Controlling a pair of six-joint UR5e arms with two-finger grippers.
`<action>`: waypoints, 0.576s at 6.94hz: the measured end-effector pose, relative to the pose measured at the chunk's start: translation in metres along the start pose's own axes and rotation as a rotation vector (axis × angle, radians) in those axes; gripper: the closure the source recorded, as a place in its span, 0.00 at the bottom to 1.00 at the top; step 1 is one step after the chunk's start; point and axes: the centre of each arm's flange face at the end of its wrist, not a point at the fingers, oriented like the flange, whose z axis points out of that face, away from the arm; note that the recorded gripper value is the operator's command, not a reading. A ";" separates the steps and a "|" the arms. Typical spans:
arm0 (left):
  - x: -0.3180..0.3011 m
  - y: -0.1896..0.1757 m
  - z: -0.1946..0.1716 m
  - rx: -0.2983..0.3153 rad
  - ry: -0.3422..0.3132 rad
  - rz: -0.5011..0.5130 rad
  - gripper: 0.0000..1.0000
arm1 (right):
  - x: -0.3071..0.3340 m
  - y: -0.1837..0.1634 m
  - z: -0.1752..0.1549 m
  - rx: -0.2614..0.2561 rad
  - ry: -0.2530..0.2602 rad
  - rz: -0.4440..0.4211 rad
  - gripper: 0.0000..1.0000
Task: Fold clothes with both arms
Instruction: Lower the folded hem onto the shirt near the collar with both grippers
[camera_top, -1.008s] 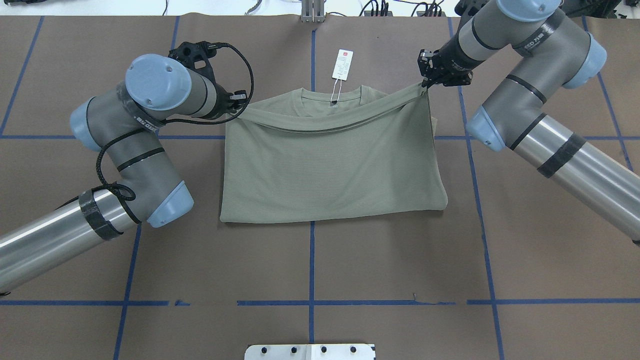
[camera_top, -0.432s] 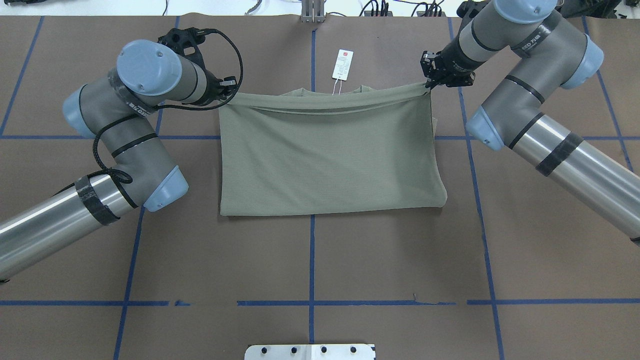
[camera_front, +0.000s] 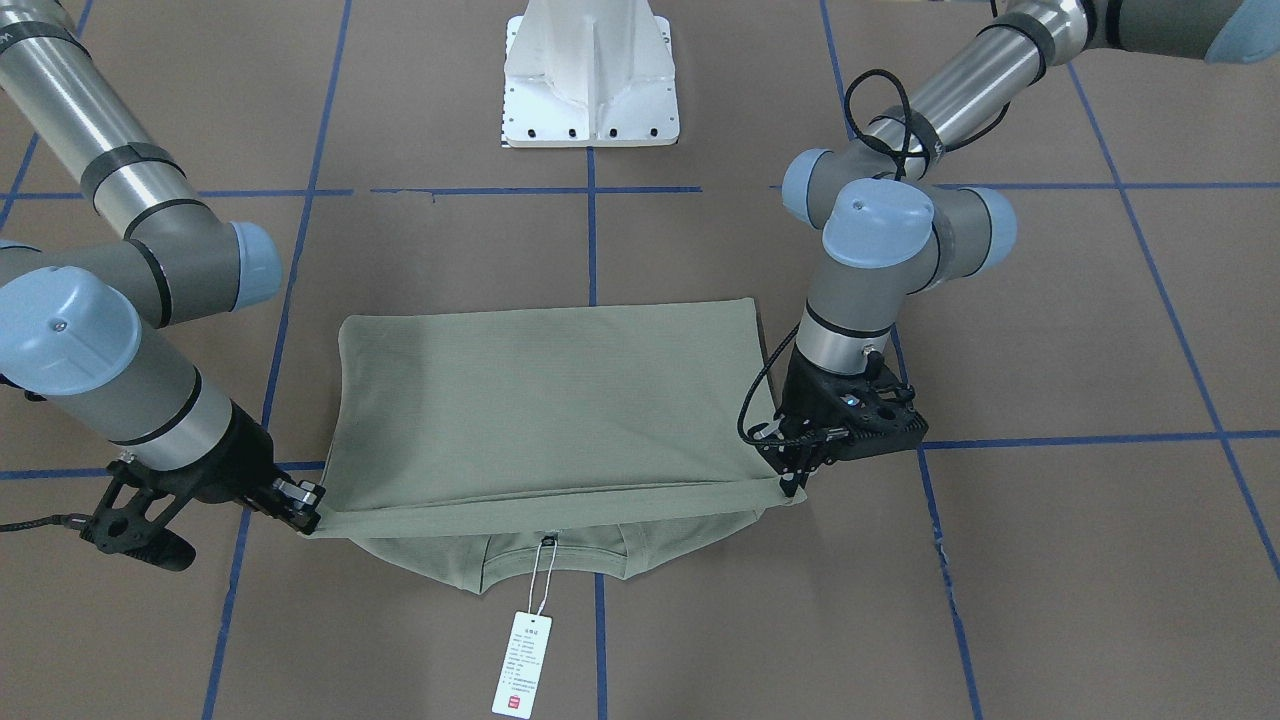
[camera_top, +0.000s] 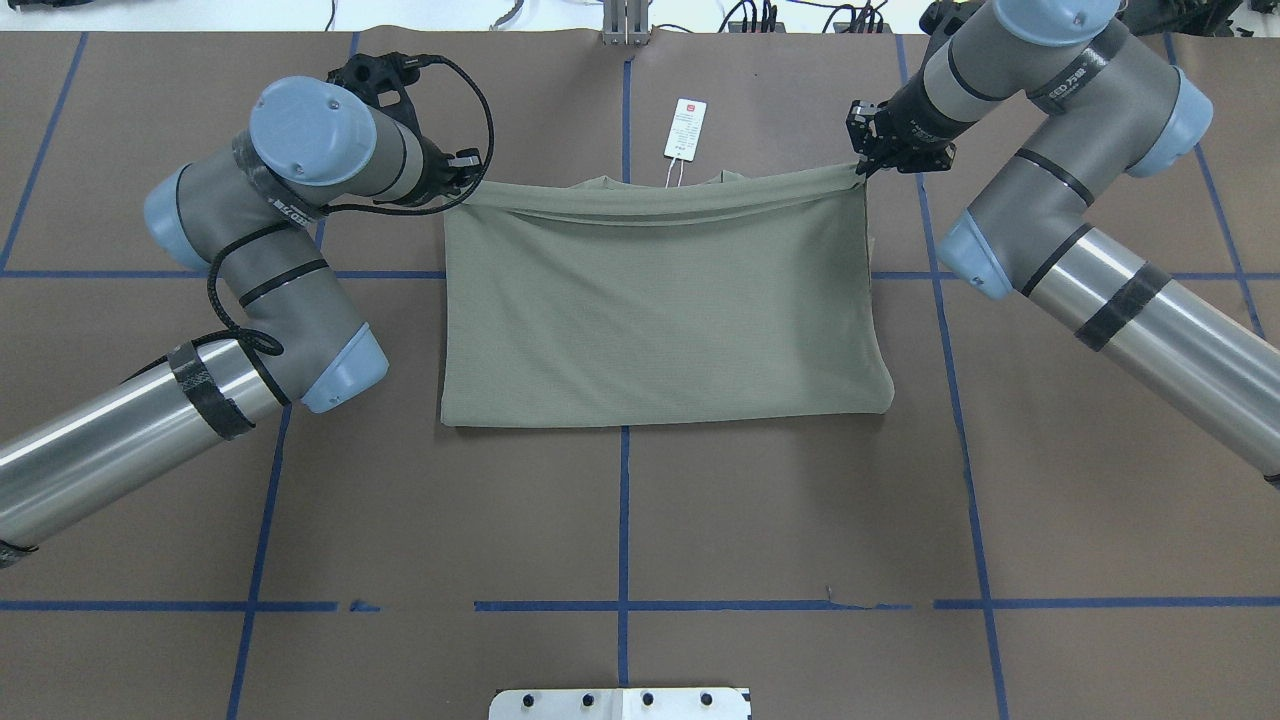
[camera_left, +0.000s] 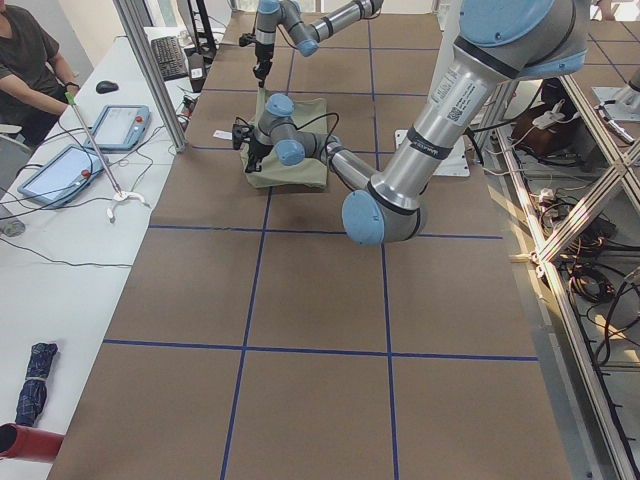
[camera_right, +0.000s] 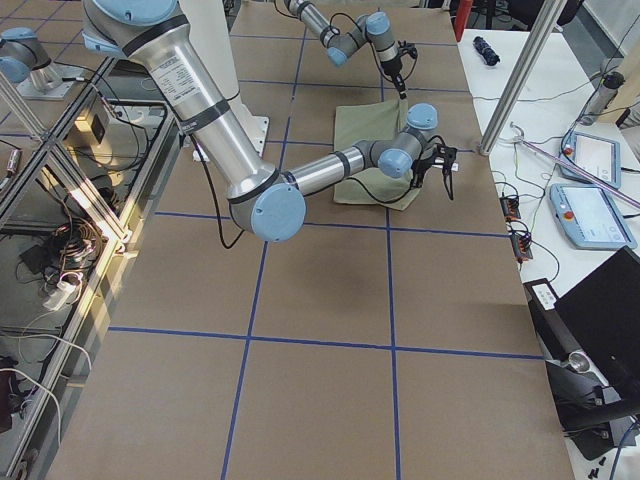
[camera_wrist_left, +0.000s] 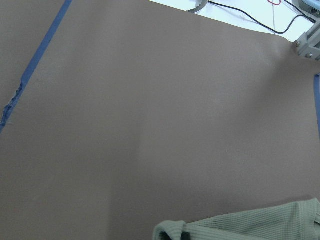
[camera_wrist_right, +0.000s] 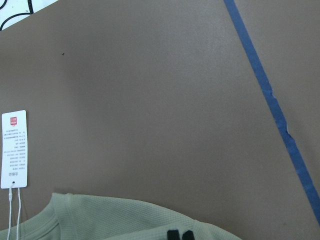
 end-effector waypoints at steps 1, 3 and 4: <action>0.005 0.000 -0.001 0.000 0.006 -0.001 1.00 | 0.000 0.003 0.002 -0.004 0.001 -0.003 1.00; 0.010 0.000 -0.003 0.001 0.012 0.000 0.44 | 0.000 0.008 0.007 -0.013 0.004 -0.009 0.53; 0.010 0.000 -0.003 0.001 0.012 0.001 0.15 | 0.000 0.010 0.009 -0.016 0.004 -0.012 0.01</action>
